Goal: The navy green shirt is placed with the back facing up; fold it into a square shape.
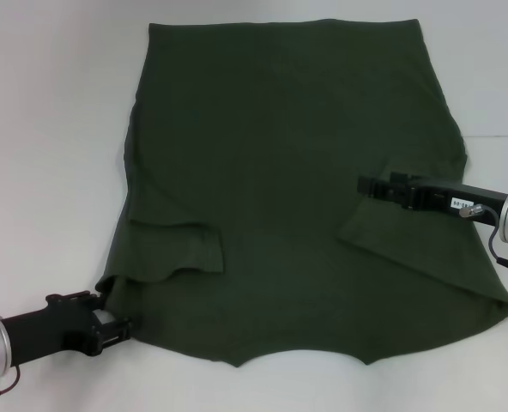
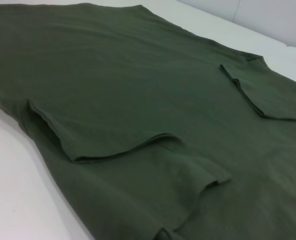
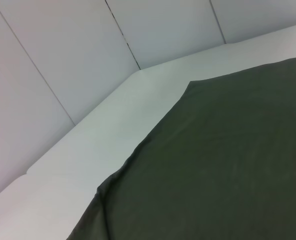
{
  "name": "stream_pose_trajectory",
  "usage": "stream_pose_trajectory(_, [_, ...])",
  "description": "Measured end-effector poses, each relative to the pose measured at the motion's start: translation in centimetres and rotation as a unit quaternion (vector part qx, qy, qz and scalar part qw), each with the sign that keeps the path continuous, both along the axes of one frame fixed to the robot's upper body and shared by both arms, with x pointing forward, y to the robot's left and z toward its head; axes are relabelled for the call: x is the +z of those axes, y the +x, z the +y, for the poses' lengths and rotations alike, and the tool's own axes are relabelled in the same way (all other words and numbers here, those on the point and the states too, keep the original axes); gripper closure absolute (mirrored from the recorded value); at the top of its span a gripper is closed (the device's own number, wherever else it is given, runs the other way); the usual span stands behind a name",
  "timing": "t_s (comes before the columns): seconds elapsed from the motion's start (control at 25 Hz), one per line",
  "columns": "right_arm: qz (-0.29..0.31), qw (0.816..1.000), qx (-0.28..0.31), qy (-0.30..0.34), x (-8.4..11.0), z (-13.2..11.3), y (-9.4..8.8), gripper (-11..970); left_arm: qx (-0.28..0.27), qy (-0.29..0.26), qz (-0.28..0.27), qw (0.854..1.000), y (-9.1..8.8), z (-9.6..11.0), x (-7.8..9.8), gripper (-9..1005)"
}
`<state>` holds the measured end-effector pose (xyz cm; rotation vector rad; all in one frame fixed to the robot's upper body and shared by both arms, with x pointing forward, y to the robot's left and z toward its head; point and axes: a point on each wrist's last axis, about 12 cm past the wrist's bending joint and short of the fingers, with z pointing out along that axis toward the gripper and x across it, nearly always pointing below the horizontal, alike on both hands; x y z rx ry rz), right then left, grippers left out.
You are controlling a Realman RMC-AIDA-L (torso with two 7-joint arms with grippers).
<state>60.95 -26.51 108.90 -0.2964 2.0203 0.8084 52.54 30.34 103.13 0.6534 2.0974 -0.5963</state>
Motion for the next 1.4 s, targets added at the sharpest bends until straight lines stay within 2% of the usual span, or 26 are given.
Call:
stream_pose_trajectory(0.28, [0.0, 1.0, 0.001, 0.0, 0.0, 0.0, 0.0, 150, 0.002, -0.005, 0.0, 1.0, 0.2, 0.0, 0.3, 499])
stream_pose_trajectory(0.56, [0.0, 1.0, 0.001, 0.0, 0.0, 0.0, 0.0, 150, 0.007, -0.011, 0.005, 1.0, 0.4, -0.1, 0.5, 706])
stream_pose_trajectory(0.8, [0.026, 1.0, 0.001, -0.006, 0.5, -1.3, 0.1, 151, 0.001, -0.034, 0.013, 0.999, 0.5, -0.5, 0.9, 942])
stream_pose_trajectory(0.96, [0.086, 0.996, 0.002, 0.0, 1.3, -3.8, -0.2, 151, -0.001, -0.042, 0.017, 0.999, 0.7, -0.8, 1.2, 941])
stream_pose_trajectory(1.0, [0.086, 0.996, 0.002, 0.0, 1.3, -3.8, -0.2, 151, -0.001, -0.044, 0.018, 0.999, 0.7, -0.8, 1.2, 941])
stream_pose_trajectory(1.16, [0.129, 0.992, -0.011, 0.011, 1.7, -6.3, -1.0, 150, 0.0, -0.051, 0.019, 0.998, 0.7, -1.0, 1.3, 941])
stream_pose_trajectory(1.4, [0.184, 0.981, -0.058, -0.003, 1.0, -9.6, -2.8, 150, -0.001, -0.059, 0.019, 0.998, 0.7, -1.1, 1.3, 941])
